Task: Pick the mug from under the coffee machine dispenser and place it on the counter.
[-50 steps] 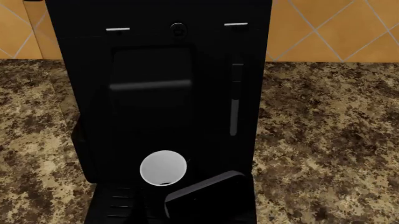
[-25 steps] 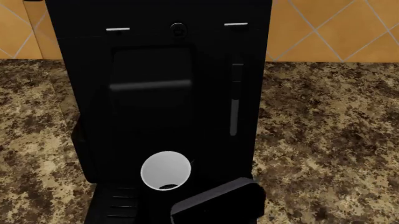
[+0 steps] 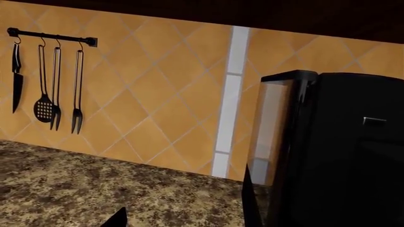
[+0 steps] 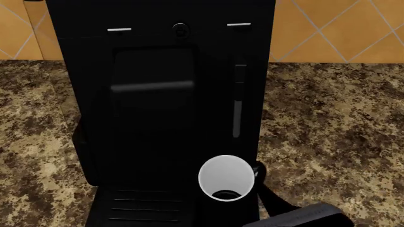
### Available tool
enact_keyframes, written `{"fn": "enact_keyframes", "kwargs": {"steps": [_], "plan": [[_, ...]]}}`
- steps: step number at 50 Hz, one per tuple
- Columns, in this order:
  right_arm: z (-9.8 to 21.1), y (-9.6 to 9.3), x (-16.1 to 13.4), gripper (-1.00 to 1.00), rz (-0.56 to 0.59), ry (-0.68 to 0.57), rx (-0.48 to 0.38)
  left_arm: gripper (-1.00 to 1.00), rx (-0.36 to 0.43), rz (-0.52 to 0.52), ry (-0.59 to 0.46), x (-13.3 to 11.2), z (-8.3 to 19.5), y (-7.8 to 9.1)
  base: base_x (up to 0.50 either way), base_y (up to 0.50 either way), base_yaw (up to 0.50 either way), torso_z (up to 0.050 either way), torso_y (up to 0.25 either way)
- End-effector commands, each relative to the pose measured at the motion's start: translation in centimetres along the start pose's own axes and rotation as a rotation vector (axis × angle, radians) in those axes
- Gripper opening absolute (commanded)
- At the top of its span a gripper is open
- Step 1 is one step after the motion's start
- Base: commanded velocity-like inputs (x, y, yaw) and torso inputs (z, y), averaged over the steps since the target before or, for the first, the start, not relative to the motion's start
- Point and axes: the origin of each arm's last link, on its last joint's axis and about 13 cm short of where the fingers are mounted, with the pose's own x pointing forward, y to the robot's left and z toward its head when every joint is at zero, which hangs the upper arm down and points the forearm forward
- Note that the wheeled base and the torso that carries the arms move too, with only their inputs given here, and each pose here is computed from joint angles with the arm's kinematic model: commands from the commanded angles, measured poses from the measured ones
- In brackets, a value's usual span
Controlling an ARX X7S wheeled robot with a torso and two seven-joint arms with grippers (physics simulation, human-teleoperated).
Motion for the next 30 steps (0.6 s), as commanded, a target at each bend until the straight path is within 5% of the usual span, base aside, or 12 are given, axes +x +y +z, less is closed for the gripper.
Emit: {"fn": "enact_keyframes", "kwargs": {"steps": [1,30], "plan": [[-0.1,-2.1,-1.7,-1.00,-0.110,-0.005,-0.035,1.00,0.003,0.004,-0.002,0.0,0.0,0.0,0.00,0.00,0.00,0.000,0.000],[-2.3,-7.2,-1.1,-1.00,-0.404,0.053,-0.037,1.00,0.009,0.000,-0.001,0.1,0.0,0.1,0.00,0.00,0.00,0.000,0.000]]}}
